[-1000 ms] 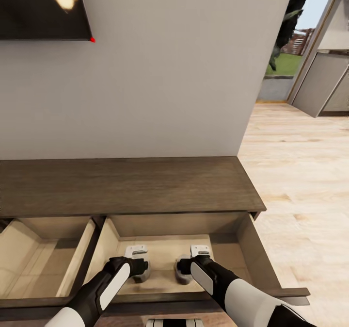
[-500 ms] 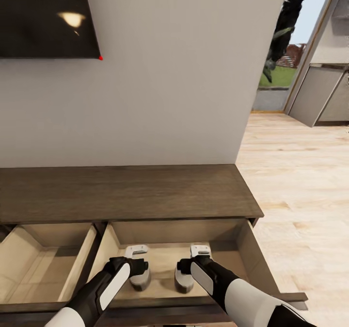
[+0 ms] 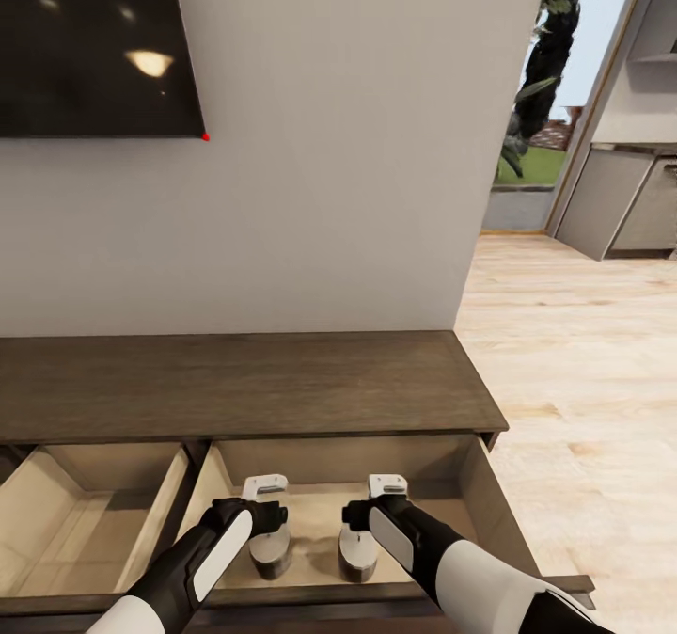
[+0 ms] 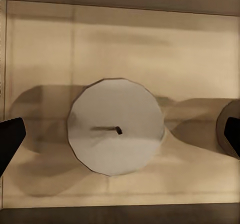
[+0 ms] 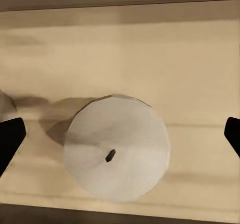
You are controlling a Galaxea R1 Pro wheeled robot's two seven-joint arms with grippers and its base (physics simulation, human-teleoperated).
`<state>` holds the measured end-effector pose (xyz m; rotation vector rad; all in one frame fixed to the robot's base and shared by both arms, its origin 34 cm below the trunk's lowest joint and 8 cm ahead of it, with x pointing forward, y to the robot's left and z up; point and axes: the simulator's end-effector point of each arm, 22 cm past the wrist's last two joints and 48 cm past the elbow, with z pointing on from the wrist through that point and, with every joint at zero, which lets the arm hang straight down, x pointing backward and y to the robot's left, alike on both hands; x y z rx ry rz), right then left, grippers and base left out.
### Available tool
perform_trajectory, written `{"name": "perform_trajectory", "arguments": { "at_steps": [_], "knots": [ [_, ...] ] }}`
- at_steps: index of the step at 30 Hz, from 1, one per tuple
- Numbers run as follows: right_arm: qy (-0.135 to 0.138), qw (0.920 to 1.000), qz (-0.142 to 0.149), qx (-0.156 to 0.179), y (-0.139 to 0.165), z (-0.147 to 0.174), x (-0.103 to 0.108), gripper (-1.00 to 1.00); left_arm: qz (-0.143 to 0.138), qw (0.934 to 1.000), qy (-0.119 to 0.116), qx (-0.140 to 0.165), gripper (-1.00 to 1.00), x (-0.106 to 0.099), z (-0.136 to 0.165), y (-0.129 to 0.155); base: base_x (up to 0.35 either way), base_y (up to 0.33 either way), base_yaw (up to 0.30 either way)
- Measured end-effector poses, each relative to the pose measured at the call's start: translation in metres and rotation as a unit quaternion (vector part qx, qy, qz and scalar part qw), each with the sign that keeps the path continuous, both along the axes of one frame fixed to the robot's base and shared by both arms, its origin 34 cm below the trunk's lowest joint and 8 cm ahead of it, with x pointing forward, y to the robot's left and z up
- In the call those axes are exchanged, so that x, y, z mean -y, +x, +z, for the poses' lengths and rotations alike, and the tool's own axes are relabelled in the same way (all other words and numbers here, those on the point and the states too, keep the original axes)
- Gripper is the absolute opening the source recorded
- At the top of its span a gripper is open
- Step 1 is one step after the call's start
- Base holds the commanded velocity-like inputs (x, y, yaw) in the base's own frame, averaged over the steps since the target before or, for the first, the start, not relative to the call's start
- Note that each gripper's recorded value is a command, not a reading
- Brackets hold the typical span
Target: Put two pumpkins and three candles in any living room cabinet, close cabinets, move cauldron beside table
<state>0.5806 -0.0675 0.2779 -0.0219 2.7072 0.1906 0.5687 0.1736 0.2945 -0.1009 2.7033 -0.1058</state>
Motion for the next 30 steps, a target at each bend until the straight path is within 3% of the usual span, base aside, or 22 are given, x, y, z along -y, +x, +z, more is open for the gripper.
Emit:
{"name": "perform_trajectory", "arguments": {
  "at_steps": [11,25,30],
  "knots": [
    [0.016,0.9998,0.004,0.010,0.007,0.009,-0.011,1.00,0.000,1.0000,0.000,0.001,1.00,0.001,0.000,0.000,0.000,0.000,0.000],
    [0.017,0.9991,0.004,0.038,0.019,0.040,-0.011,1.00,-0.002,0.9997,-0.002,0.026,1.00,0.002,0.031,0.011,0.000,0.000,0.000],
    [0.017,0.9988,0.005,0.046,0.022,0.051,-0.011,1.00,-0.019,0.9998,0.001,0.002,1.00,0.004,0.037,0.001,0.000,0.000,0.000]
  ]
}}
